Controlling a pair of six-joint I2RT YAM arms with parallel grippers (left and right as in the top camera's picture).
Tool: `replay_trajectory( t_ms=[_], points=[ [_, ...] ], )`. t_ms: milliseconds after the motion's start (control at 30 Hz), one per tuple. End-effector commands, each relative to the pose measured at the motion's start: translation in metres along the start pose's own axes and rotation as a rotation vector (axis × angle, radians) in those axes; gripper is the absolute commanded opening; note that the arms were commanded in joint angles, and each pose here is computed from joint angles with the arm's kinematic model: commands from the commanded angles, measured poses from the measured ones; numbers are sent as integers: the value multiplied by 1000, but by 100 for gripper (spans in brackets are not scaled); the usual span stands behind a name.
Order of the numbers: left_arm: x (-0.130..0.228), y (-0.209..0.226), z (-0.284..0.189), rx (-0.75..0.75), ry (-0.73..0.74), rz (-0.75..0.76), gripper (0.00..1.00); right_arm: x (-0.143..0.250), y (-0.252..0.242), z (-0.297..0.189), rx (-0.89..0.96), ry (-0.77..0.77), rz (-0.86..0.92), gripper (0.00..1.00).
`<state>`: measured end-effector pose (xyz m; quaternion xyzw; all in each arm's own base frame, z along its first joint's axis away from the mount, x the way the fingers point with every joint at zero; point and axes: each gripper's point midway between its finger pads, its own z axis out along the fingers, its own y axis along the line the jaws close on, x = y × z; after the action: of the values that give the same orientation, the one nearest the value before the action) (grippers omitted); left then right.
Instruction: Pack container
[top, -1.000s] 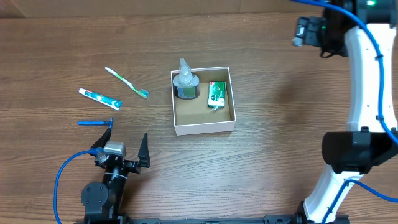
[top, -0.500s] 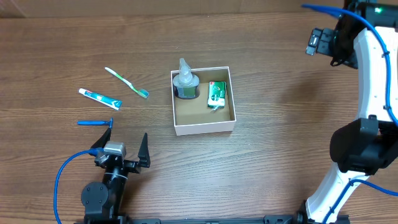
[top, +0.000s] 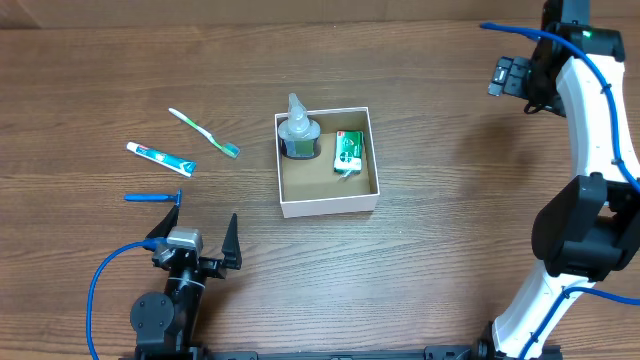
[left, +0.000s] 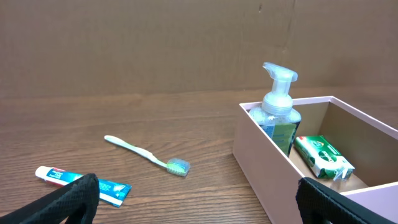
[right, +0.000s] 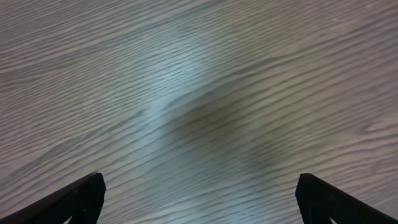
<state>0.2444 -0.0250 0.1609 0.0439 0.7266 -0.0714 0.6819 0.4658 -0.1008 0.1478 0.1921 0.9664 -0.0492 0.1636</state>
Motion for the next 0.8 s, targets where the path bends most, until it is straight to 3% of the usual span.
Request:
replay_trajectory(
  t_ms=[0, 767],
  points=[
    [0, 1, 0, -1, -4, -17, 100, -3, -25, 4, 45, -1, 37, 100],
    [0, 1, 0, -1, -4, -17, 100, -2, -27, 4, 48, 2, 40, 100]
  ],
)
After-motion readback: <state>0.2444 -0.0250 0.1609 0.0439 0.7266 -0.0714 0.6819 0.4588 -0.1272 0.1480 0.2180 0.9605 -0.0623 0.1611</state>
